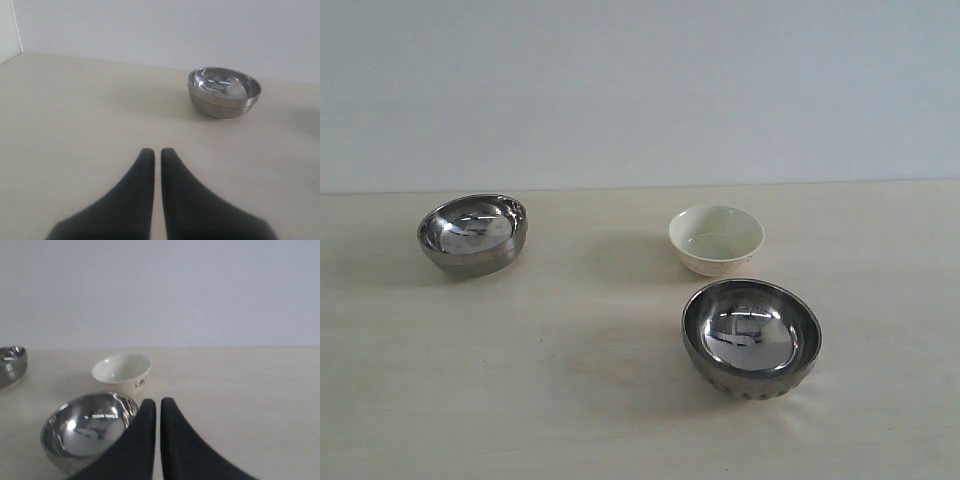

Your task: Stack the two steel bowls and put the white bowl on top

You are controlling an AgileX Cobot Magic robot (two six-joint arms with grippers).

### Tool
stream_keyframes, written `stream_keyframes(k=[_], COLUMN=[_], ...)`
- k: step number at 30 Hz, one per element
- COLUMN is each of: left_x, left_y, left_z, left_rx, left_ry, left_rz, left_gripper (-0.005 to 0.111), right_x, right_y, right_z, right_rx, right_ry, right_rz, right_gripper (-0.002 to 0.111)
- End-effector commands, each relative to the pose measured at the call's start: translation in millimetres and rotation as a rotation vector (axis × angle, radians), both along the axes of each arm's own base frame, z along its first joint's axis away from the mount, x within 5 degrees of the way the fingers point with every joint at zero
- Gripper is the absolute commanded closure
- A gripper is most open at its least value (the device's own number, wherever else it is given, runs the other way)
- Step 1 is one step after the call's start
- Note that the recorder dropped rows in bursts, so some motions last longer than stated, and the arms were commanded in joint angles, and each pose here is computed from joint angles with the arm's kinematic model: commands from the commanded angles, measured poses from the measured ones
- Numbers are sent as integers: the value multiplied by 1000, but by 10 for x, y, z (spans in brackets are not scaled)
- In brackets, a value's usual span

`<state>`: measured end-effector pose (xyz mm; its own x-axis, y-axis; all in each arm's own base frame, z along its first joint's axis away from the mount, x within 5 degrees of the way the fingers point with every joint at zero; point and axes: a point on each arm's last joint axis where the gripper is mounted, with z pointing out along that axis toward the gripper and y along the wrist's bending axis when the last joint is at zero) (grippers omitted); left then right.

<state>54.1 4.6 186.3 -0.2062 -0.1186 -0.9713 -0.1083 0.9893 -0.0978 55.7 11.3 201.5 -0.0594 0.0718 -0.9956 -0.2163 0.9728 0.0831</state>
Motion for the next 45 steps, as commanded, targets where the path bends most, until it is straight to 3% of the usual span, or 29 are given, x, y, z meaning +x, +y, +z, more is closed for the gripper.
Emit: stream_keyframes(k=[1,6,12,15,20,37,45], left_x=[0,0,0,0,0,0,0], left_y=[2,2,2,2,2,2,2], left_z=[-9,-9,-9,-9,-9,-9,-9], left_rx=[-1,-1,-1,-1,-1,-1,-1], left_ry=[1,1,1,1,1,1,1], left_rz=[4,4,4,4,4,4,4], left_gripper=[102,102,102,102,102,102,102], right_x=[-19,-82,-231,-321,-423,-443,-443], right_y=[36,83,102,105,102,115,146], right_z=[148,345,588,679,758,766,752], right_rx=[77,153,589,708,774,923,877], right_ry=[-149,-358,-524,-605,-703,-631,-619], right_rz=[43,119,317,423,521,624,632], right_gripper=[108,108,108,108,108,108,108])
